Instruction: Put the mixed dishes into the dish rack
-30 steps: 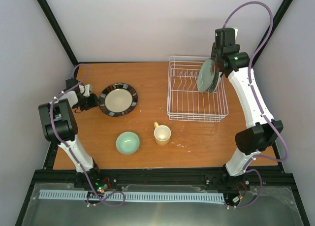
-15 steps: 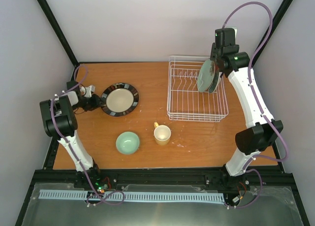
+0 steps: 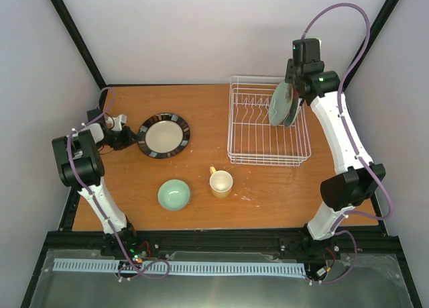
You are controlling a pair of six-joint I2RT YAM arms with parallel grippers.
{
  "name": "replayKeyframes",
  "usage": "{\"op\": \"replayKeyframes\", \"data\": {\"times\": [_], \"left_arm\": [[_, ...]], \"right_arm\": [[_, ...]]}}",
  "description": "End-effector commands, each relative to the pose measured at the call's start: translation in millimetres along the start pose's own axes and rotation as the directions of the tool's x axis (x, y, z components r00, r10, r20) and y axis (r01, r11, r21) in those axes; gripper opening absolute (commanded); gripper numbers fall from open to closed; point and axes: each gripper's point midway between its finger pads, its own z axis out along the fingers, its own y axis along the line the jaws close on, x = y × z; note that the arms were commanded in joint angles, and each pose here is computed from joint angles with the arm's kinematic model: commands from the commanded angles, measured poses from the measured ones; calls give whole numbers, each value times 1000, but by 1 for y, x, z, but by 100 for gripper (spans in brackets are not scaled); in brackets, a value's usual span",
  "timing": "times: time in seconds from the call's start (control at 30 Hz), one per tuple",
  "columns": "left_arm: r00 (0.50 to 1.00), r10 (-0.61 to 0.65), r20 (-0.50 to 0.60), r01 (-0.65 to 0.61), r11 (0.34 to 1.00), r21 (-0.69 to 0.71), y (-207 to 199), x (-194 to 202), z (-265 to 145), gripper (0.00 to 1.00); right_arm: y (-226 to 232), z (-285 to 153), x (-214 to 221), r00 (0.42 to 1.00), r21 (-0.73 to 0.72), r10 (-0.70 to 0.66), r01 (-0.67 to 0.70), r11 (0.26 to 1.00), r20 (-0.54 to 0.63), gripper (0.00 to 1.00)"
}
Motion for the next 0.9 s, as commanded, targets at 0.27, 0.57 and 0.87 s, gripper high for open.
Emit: {"op": "replayKeyframes", "data": {"times": [0.27,0.57,0.87], "left_arm": [[987,108,121,-109,994,4,-48,-46,-53,1],[982,127,136,-131,991,17,-61,-46,-65,1],[978,140,152,-145,989,20,-67,-38,-71,1]], "right_arm": [[89,-13,1,1000,-319,-21,27,947,22,57],[252,-44,44,980,-698,-198,144,701,2,57],[359,-45,144,907,-908,-357,-61,414,-224,58]]}}
